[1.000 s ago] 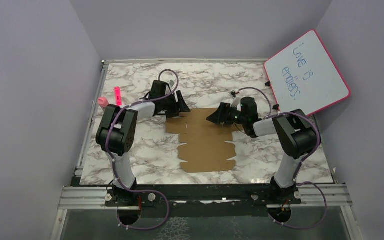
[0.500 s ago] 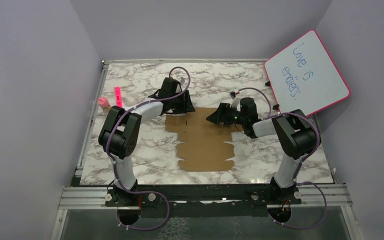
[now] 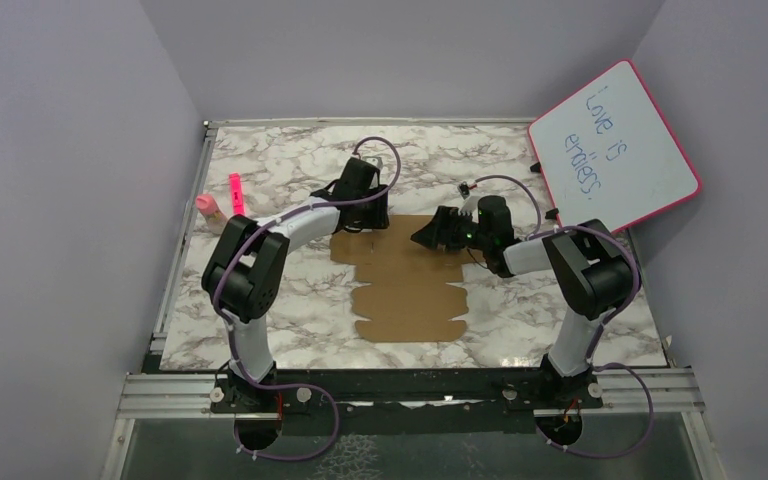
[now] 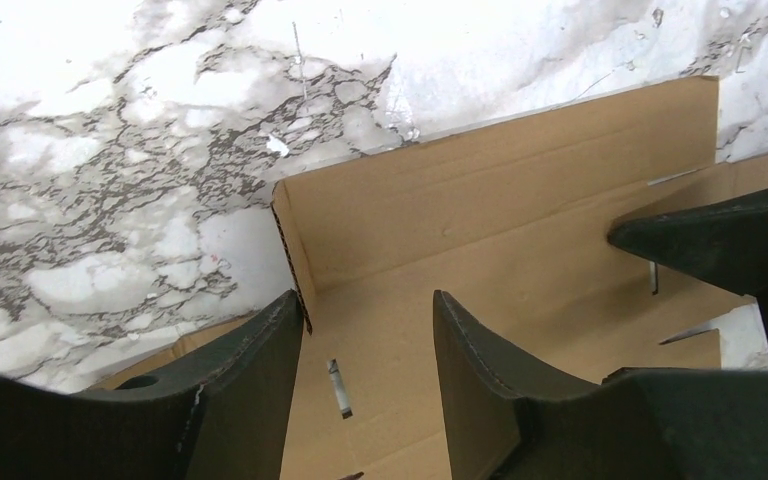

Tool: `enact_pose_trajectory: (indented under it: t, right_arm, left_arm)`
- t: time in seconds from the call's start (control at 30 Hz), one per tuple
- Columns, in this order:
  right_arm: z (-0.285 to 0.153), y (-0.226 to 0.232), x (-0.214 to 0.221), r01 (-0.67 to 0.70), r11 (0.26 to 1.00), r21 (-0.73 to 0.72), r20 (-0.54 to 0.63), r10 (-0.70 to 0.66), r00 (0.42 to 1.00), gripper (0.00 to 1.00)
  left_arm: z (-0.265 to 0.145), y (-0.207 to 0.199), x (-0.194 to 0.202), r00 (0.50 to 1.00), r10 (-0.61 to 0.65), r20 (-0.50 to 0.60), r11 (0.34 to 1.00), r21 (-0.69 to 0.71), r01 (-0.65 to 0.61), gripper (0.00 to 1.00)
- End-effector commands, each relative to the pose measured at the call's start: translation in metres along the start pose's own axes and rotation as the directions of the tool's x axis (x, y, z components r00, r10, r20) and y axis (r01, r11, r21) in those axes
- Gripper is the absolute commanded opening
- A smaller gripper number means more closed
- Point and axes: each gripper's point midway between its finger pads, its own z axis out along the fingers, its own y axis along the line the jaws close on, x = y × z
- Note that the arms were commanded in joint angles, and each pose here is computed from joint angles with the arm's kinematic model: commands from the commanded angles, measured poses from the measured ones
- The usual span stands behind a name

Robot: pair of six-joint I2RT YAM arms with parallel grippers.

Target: Fold the paper box

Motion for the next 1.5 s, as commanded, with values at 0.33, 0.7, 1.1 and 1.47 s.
enact_pose_trajectory:
  t: [0.33, 0.7, 1.1, 1.47]
  right_arm:
    - [-0.028, 0.007, -0.041, 0.106, 0.982, 0.157, 0.033, -0.113, 0.993, 0.93]
    - [-0.053, -0.041, -0.063, 0.086, 0.941, 0.328, 0.058, -0.111, 0.992, 0.90]
    - [-0.041, -0.076, -0.055, -0.057, 0.954, 0.294, 0.038, 0.048, 0.998, 0.61]
    - [-0.030, -0.090, -0.033, -0.160, 0.960, 0.232, -0.011, 0.167, 0.986, 0.41]
  left_arm:
    - [-0.060, 0.002, -0.041, 0.989, 0.068, 0.133, 0.994, -0.090, -0.056, 0.62]
    - [-0.036, -0.042, -0.030, 0.995, 0.082, 0.058, 0.993, 0.076, -0.087, 0.70]
    - [0.000, -0.062, -0.006, 0.995, 0.092, -0.046, 0.984, 0.158, -0.084, 0.72]
    - [0.020, -0.048, 0.025, 0.988, 0.090, -0.126, 0.988, 0.135, -0.072, 0.72]
